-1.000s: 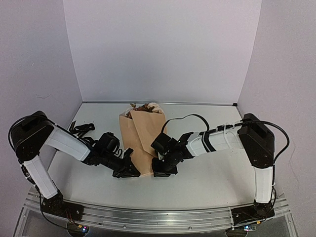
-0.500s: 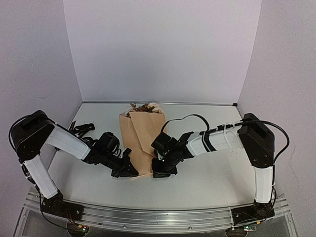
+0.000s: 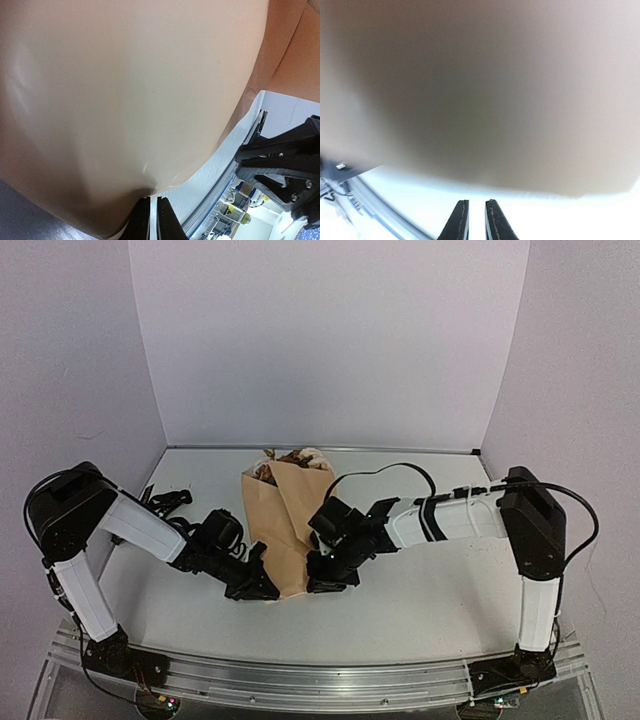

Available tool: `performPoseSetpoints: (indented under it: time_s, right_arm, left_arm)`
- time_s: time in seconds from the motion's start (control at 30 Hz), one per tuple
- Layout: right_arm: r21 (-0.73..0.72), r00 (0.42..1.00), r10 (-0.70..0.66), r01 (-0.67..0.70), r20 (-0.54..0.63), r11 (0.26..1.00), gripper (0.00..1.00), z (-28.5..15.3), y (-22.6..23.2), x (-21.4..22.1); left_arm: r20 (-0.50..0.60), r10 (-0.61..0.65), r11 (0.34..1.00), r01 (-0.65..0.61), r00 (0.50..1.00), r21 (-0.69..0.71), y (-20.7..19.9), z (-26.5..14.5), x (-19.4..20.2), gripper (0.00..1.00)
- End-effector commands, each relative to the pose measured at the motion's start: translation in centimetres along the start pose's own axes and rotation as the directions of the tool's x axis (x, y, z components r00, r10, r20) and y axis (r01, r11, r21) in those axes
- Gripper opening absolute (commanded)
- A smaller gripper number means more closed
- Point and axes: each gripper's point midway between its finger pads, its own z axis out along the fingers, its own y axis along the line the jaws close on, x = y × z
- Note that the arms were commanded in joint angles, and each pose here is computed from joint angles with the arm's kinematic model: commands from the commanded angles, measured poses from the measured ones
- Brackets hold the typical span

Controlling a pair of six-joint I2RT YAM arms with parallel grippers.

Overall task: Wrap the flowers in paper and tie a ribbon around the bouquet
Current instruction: Press the fold line of the folded wrapping paper, then press the fold line on the folded wrapping paper.

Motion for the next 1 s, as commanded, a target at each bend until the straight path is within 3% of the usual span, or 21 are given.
performPoseSetpoints:
  time_s: [0.0,0.2,0.4,0.53,0.67,0.83,0.97]
  right_arm:
    - [-0.128,0.992,-0.086,0.098,0.094,0.987,0.19,-6.0,4.7,-1.9]
    - [-0.115,0.973,-0.093,0.119,0.210,0.986,0.29,-11.5,2.3,-3.9]
    - [0.002,0.937,0.043,-0.046,0.348,0.999,0.40,-14.3,-5.9,-8.5]
    - [0.041,0.925,0.179,-0.204,0.336,0.978,0.41,-11.2,-10.0,-11.3]
    - [0.021,0.929,0.232,-0.248,0.288,0.968,0.47,-7.4,-9.9,-13.4]
    - [-0.060,0.917,0.293,-0.288,0.272,0.956,0.59,-5.1,-9.3,-13.9]
    - [-0.073,0.906,0.314,-0.306,0.284,0.949,0.60,-4.6,-9.5,-13.1]
  left_arm:
    - [0.058,0.084,0.996,-0.084,0.995,-0.001,-3.0,-2.0,-1.5,0.13]
    - [0.134,0.097,0.995,-0.099,0.986,0.008,-4.8,-4.9,-3.4,0.18]
    - [0.236,0.084,0.996,-0.075,0.968,-0.048,-4.2,-7.8,-6.4,0.20]
    - [0.270,0.050,0.997,-0.032,0.961,-0.073,-2.7,-8.3,-8.1,0.21]
    - [0.338,0.002,0.971,0.079,0.941,-0.225,1.2,-8.9,-9.7,0.21]
    - [0.424,-0.057,0.958,0.168,0.904,-0.231,3.2,-10.6,-10.2,0.22]
    - [0.395,-0.066,0.956,0.172,0.916,-0.239,4.0,-9.6,-10.9,0.21]
